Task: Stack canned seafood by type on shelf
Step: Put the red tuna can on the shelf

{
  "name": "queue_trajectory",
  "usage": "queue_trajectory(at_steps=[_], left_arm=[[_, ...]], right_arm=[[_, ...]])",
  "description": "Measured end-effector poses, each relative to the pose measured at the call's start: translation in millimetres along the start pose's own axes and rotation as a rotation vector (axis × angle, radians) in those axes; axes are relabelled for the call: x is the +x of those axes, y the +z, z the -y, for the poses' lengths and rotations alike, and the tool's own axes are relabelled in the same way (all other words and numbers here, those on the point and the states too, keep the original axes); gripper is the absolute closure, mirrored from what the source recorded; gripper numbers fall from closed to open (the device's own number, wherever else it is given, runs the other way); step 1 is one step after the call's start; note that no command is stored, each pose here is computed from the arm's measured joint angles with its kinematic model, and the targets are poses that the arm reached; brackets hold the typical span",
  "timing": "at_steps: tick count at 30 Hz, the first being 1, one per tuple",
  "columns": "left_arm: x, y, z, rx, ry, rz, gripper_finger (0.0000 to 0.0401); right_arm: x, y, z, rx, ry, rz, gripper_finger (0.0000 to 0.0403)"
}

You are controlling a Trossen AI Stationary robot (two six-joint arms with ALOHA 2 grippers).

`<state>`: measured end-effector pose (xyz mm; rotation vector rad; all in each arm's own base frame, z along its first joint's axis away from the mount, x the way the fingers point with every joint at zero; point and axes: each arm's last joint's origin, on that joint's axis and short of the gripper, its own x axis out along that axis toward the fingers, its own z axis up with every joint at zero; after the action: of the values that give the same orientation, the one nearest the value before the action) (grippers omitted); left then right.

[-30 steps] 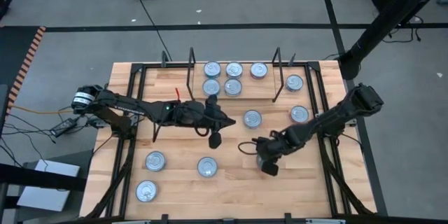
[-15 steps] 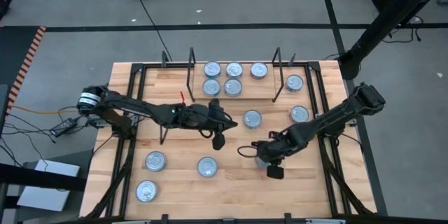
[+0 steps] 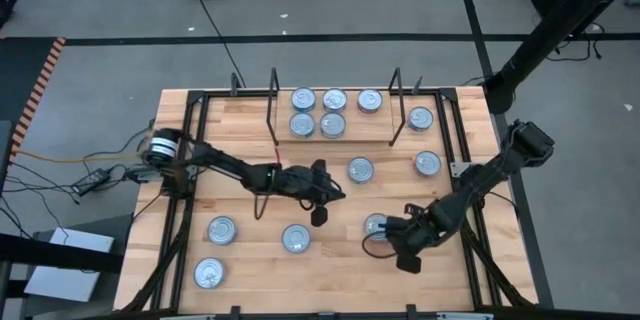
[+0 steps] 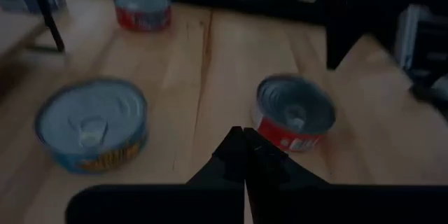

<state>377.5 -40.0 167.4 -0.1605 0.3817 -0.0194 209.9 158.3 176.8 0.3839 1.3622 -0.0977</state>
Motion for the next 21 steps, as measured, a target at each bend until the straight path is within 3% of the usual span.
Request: queue_trajectory(at_steps=[5, 10, 15, 21], left_arm=[[25, -17, -2, -0.002, -0.008, 0.007, 0.0401], [47, -18, -1, -0.002, -0.016, 0.012, 0.0401], [61, -19, -1, 0.002, 0.002, 0.011, 0.0401], [71, -40, -7, 0.005, 0.026, -0.043, 0.0400]], right_arm=[[16, -8, 7, 0.003, 0.020, 0.032, 0.0400], [23, -6, 13, 0.014, 0.029, 0.077, 0.0400], [26, 1, 15, 0.041, 0.042, 0.150, 0.0400], [29, 15, 16, 0.080, 0.066, 0.225, 0.0400]])
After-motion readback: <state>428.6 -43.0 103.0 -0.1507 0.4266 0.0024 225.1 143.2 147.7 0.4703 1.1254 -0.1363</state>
